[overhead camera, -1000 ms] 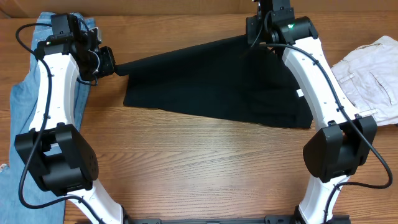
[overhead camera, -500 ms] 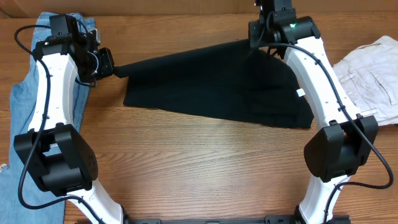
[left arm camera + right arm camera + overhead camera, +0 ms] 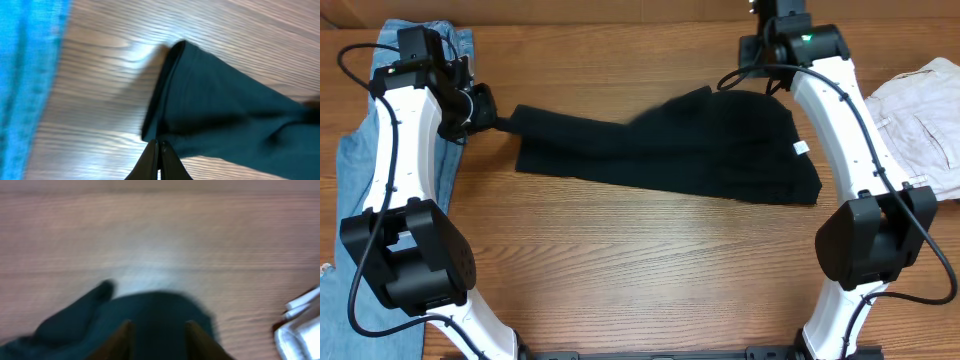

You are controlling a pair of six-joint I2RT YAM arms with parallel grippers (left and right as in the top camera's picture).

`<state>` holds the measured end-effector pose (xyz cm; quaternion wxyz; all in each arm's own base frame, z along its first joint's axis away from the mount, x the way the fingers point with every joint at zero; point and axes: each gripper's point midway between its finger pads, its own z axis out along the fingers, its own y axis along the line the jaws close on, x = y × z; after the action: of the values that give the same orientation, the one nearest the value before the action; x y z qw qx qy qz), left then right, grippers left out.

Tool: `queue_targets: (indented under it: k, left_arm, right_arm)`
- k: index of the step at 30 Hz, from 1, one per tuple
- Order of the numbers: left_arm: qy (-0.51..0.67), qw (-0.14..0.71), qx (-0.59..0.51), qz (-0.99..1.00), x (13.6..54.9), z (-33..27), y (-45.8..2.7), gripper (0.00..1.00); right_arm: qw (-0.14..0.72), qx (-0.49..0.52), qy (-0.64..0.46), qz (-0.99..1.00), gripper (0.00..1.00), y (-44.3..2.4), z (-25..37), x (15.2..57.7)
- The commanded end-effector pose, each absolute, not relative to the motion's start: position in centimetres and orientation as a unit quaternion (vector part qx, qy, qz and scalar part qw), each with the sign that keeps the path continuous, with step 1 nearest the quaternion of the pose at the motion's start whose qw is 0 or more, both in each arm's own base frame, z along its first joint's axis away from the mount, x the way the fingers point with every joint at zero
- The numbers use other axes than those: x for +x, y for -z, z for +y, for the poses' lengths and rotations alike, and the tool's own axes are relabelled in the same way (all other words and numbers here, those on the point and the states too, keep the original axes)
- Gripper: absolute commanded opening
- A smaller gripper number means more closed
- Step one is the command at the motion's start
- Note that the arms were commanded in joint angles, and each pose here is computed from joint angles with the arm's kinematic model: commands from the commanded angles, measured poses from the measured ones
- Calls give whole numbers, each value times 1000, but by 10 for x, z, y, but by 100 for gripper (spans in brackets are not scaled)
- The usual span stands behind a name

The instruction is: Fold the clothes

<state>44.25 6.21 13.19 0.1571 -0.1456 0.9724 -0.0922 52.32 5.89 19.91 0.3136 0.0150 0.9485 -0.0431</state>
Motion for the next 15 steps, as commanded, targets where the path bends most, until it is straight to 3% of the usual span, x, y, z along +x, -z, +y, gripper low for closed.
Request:
queue_targets:
  k: [1, 8, 15]
  left_arm:
    - [28, 159, -156, 975, 437, 88, -136, 4]
    - [24, 152, -157, 976, 433, 89, -135, 4]
    - [26, 151, -161, 975, 433, 88, -134, 4]
  right_arm:
    - [350, 51, 66, 933, 40, -216, 27, 537]
    - [371, 30, -38, 928, 39, -209, 48, 561]
    - [305, -51, -112, 945, 39, -133, 96, 568]
